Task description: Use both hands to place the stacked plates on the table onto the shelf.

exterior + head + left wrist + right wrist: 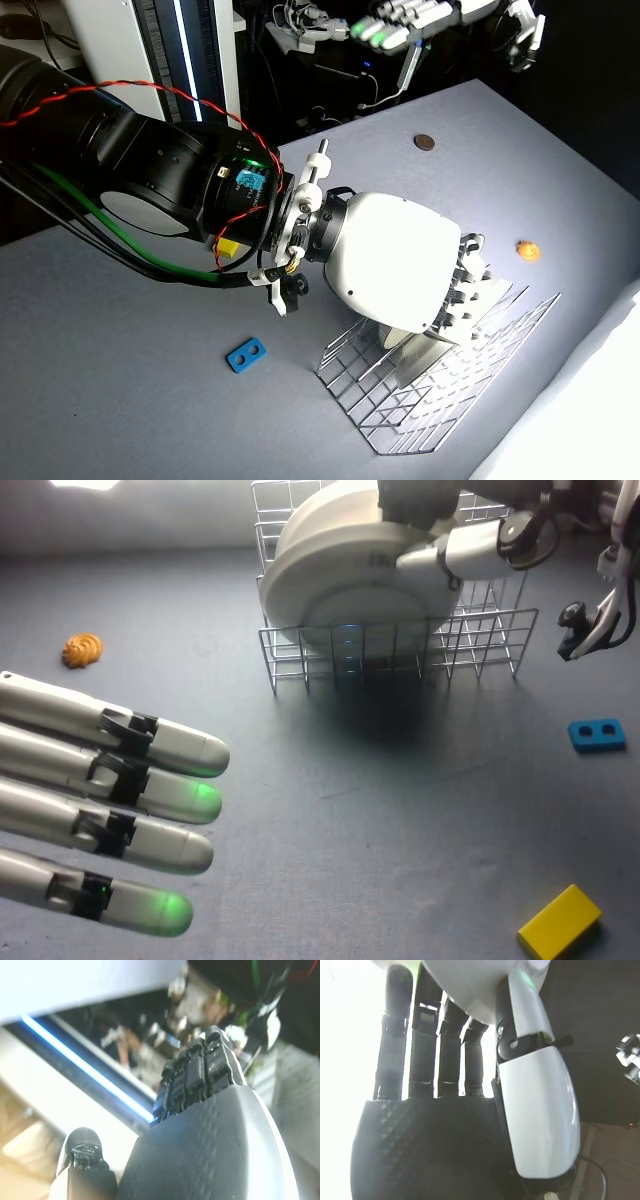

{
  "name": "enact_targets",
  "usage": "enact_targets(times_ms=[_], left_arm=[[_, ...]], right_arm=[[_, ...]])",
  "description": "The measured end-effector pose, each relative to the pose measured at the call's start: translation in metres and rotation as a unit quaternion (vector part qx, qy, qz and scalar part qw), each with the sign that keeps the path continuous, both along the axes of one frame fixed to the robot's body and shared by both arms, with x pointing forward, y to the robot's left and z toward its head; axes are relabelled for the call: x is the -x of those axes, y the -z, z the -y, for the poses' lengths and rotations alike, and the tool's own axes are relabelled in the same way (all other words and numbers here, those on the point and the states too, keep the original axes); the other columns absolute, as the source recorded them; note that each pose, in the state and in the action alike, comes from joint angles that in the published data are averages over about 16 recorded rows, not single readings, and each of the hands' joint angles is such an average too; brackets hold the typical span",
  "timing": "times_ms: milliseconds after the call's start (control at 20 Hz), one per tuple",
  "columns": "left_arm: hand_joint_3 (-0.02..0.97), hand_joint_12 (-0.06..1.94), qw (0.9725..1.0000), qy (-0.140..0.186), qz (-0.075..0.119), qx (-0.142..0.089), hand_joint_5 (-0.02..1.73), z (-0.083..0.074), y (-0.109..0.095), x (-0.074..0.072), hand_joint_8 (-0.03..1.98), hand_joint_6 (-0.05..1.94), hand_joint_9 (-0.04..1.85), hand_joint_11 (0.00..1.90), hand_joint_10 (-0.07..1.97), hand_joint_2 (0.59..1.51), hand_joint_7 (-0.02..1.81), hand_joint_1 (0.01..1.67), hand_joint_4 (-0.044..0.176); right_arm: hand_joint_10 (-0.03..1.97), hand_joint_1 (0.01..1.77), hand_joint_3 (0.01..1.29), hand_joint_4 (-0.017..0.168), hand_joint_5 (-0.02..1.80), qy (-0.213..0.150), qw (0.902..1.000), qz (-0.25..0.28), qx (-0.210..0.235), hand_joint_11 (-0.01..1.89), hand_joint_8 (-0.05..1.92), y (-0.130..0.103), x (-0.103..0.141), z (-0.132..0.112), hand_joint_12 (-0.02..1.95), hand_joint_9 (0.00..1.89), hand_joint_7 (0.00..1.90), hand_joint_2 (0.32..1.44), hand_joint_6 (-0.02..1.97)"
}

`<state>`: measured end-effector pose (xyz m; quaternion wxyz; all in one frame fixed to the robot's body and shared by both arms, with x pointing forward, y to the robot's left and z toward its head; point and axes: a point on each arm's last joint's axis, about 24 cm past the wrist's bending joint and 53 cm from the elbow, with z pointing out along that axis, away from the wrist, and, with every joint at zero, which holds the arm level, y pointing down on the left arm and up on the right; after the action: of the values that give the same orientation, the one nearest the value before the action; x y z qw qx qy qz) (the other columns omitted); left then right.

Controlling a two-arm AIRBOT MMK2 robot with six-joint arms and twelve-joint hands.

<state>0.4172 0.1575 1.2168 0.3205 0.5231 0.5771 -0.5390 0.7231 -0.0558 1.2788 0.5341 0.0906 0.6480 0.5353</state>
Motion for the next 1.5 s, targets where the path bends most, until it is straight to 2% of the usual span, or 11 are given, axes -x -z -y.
enact_targets(times_ms=[450, 600, 850, 1000, 1100, 1200, 1500], left_arm=[[0.012, 0.0, 0.9999, 0.015, -0.005, 0.003, 0.02, -0.002, 0.001, 0.01, -0.01, 0.01, 0.02, 0.01, 0.01, 1.084, 0.02, 0.02, 0.002], [0.012, 0.0, 0.9999, 0.016, -0.003, 0.004, 0.02, -0.001, 0.001, 0.011, -0.01, 0.01, 0.02, 0.01, 0.01, 1.084, 0.02, 0.02, 0.002], [0.012, 0.0, 0.9999, 0.015, -0.002, 0.005, 0.02, 0.0, 0.0, 0.01, -0.01, 0.01, 0.02, 0.02, 0.01, 1.085, 0.02, 0.02, 0.002], [0.011, 0.13, 0.9999, 0.014, -0.001, 0.006, 0.08, 0.001, -0.001, 0.009, 0.01, 0.02, 0.09, 0.03, 0.03, 1.095, 0.1, 0.02, 0.001], [0.011, 0.36, 0.9999, 0.014, -0.002, 0.007, 0.18, 0.001, -0.001, 0.009, 0.12, 0.13, 0.2, 0.1, 0.15, 1.105, 0.22, 0.02, 0.003], [0.011, 0.59, 0.9999, 0.014, -0.002, 0.008, 0.34, 0.002, -0.001, 0.009, 0.35, 0.35, 0.37, 0.24, 0.38, 1.115, 0.41, 0.02, 0.019], [0.012, 1.32, 0.9999, 0.011, -0.001, 0.01, 0.94, 0.005, -0.003, 0.008, 1.07, 1.06, 1.05, 0.92, 1.09, 1.204, 1.06, 0.2, 0.081]], right_arm=[[0.3, 0.98, 0.01, -0.002, 0.73, -0.001, 0.9999, 0.01, -0.013, 0.32, 0.06, -0.015, 0.004, 0.003, 1.34, 0.77, 0.88, 1.14, 0.21], [0.26, 0.99, 0.01, -0.001, 0.77, -0.005, 0.9996, 0.021, -0.016, 0.3, 0.03, -0.025, 0.01, 0.003, 1.35, 0.78, 0.89, 1.13, 0.11], [0.25, 0.99, 0.01, -0.001, 0.81, -0.021, 0.9983, 0.052, -0.014, 0.3, 0.03, -0.046, 0.03, -0.001, 1.33, 0.79, 0.91, 1.1, 0.1], [0.28, 0.89, 0.01, -0.001, 0.86, -0.036, 0.9965, 0.075, -0.004, 0.37, 0.04, -0.056, 0.05, -0.006, 1.33, 0.83, 0.95, 1.11, 0.1], [0.42, 0.79, 0.01, -0.001, 0.9, -0.049, 0.9947, 0.09, 0.007, 0.46, 0.16, -0.059, 0.066, -0.011, 1.4, 0.88, 1.0, 1.11, 0.21], [0.62, 0.68, 0.01, 0.005, 0.96, -0.064, 0.9923, 0.104, 0.021, 0.6, 0.38, -0.059, 0.084, -0.017, 1.47, 0.96, 1.06, 1.11, 0.43], [1.25, 0.45, 0.01, 0.061, 1.19, -0.113, 0.9827, 0.132, 0.064, 1.11, 1.09, -0.048, 0.14, -0.038, 1.68, 1.24, 1.27, 1.19, 1.11]])
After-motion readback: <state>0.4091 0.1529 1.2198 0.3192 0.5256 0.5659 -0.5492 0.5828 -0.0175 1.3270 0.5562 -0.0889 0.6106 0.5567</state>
